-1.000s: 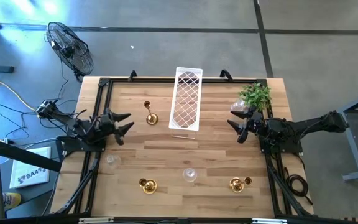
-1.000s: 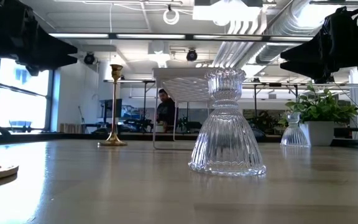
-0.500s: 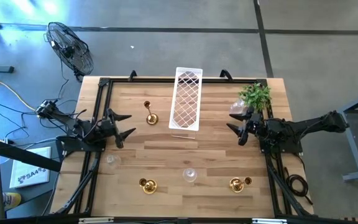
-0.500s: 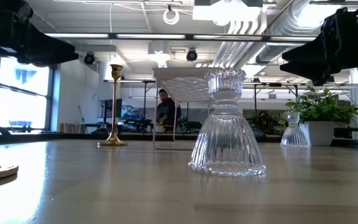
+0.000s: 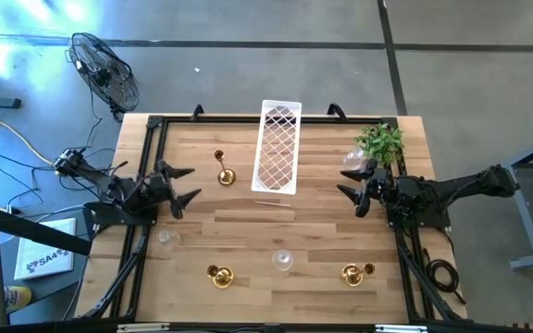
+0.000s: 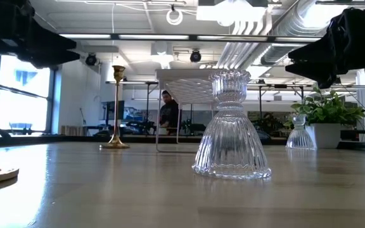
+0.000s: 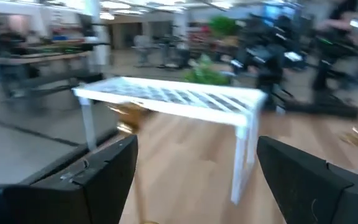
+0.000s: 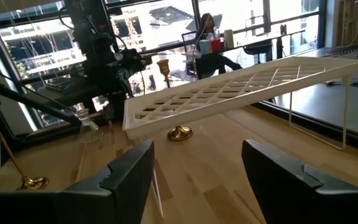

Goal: Pick & Place candle stick holders
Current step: Put the top left gold candle holder on the shelf

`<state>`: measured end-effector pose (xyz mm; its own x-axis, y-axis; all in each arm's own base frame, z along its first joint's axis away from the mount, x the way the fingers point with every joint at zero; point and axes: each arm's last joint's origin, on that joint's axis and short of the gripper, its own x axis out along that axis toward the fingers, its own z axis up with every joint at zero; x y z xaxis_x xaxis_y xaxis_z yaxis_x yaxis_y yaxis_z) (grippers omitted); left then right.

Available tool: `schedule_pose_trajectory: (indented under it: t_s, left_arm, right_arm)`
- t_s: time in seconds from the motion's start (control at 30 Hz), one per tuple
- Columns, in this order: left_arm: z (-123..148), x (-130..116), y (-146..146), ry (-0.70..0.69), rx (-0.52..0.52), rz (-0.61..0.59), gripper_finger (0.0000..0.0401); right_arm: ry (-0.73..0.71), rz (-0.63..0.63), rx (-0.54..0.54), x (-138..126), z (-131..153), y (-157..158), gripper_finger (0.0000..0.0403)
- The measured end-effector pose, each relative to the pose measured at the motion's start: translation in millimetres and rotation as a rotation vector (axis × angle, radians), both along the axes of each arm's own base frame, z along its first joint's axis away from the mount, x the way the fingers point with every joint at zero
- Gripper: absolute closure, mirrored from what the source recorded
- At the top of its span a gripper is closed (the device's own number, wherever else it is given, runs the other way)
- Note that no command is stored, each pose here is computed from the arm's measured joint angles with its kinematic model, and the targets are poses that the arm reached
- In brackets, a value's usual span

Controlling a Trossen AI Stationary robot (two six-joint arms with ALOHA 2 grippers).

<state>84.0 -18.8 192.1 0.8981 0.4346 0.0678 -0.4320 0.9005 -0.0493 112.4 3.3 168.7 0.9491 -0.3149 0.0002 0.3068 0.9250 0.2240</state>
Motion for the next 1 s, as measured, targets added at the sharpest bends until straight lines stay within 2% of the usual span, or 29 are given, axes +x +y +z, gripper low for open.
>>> schedule_pose_trajectory:
  t_s: [0.13, 0.33, 0.5, 0.63, 0.87, 1.0]
  left_arm:
    - [13, -7, 8, -0.025, -0.052, 0.247, 0.0076]
    - [26, -13, 12, -0.089, -0.129, 0.379, 0.0076]
    - [31, -14, 13, -0.155, -0.181, 0.345, 0.0076]
    - [39, -17, 14, -0.137, -0.129, 0.365, 0.0076]
    - [69, -25, 17, -0.165, -0.036, 0.244, 0.0076]
    - [84, -30, 19, -0.188, 0.036, 0.172, 0.0076]
  right_arm:
    - [-0.001, -0.018, 0.002, 0, 0, -1, 0.0164]
    - [-0.001, -0.026, 0.002, 0, 0, -1, 0.0164]
    - [-0.001, -0.022, 0.002, 0, 0, -1, 0.0163]
    - [-0.001, 0.009, 0.002, 0, 0, 0, 0.0164]
    - [-0.006, 0.02, 0.019, 0, 0, 1, 0.0166]
    - [-0.001, -0.048, 0.003, 0, 0, -1, 0.0166]
